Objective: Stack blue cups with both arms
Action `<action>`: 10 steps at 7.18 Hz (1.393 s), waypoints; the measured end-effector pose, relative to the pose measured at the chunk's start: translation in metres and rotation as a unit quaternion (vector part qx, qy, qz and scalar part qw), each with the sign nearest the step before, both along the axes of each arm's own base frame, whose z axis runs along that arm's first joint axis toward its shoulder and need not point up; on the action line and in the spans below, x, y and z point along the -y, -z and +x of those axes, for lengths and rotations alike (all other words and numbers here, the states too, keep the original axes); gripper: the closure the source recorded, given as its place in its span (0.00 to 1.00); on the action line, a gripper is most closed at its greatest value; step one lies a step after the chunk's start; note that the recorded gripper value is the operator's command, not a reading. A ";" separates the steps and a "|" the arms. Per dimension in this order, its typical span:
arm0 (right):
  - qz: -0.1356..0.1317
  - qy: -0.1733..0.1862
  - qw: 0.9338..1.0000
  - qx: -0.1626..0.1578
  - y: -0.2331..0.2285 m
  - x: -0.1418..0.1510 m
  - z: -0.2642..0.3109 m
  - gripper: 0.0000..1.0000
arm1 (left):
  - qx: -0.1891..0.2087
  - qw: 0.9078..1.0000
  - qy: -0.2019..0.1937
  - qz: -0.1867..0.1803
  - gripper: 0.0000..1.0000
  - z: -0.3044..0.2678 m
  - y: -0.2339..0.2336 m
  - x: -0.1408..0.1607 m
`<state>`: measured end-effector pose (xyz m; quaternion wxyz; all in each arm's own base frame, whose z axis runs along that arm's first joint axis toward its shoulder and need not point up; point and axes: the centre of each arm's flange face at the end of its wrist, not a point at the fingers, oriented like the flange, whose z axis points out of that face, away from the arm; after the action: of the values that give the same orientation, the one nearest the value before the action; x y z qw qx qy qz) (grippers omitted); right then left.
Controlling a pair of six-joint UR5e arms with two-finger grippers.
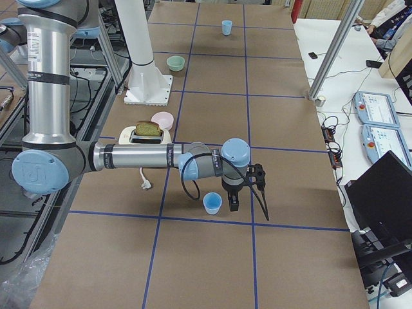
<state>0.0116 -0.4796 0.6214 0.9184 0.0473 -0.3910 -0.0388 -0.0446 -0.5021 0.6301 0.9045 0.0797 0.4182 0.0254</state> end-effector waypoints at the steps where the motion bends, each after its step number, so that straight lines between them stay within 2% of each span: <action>1: 0.004 0.002 1.000 0.002 -0.001 -0.001 0.000 0.00 | 0.000 1.000 0.000 0.000 0.00 0.000 0.000 0.000; 4: 0.021 0.003 1.000 0.000 0.001 -0.001 0.000 0.00 | -0.001 1.000 -0.001 0.001 0.00 0.001 0.001 0.001; 7: 0.018 0.003 1.000 -0.001 -0.003 -0.002 0.000 0.00 | 0.000 1.000 -0.021 -0.001 0.01 0.034 0.011 0.009; 10: 0.015 0.003 1.000 0.002 -0.003 -0.006 -0.001 0.00 | -0.005 1.000 -0.024 -0.001 0.00 0.058 0.015 0.009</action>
<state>0.0109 -0.4740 0.6248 0.9165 0.0601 -0.3926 -0.0471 0.0136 -0.5114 0.6146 0.9018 0.0689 0.4242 0.0462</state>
